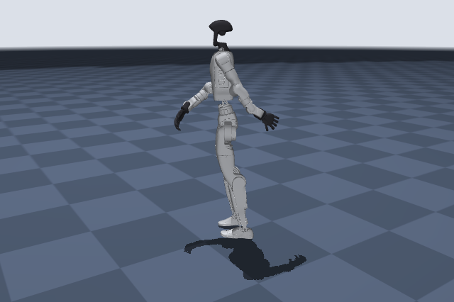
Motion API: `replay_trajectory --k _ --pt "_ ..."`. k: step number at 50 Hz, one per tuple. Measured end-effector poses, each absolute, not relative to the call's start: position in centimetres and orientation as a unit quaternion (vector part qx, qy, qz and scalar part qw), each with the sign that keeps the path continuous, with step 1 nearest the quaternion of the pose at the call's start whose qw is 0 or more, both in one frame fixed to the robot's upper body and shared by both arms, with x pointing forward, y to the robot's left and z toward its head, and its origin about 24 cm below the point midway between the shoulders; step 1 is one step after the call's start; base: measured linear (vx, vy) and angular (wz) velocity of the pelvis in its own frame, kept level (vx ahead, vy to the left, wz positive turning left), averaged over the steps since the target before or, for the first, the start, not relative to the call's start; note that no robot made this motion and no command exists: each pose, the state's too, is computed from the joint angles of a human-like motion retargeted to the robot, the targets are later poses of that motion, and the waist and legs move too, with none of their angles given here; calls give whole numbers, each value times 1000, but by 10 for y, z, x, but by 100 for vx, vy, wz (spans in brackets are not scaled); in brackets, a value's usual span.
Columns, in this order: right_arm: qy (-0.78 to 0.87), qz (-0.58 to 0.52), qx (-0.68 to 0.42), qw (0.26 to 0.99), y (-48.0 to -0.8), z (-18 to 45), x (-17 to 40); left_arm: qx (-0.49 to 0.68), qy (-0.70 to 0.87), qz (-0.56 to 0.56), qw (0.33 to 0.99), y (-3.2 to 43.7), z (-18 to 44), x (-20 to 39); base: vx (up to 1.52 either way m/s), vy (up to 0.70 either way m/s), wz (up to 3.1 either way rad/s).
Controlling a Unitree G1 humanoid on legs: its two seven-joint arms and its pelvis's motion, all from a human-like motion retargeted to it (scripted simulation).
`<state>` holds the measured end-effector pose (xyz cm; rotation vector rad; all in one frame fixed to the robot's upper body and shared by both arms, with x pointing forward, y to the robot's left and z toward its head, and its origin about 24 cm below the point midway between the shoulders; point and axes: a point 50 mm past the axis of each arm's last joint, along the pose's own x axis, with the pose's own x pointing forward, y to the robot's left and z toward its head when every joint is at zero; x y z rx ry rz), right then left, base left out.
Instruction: In place motions
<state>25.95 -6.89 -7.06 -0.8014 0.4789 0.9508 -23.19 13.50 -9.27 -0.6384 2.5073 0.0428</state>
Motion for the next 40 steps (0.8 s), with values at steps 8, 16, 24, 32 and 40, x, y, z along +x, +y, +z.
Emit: replay_trajectory --k 8,16,24,32,40 --pt "174 467 -316 807 -64 -69 246 -246 936 84 236 130 -86 -238 1 -1 12" --pt "595 336 -335 649 -181 -175 76 -40 876 -91 471 173 -162 -41 -4 -2 44" --pt "899 80 -123 413 -242 -136 -139 122 595 -243 756 120 -126 209 -2 3 0" --pt "914 -77 -89 388 -252 -112 -189 203 352 -231 884 112 -52 306 -1 1 -24" --pt "839 45 -185 510 -231 -160 -73 122 527 -183 821 130 -139 192 5 -2 -17"
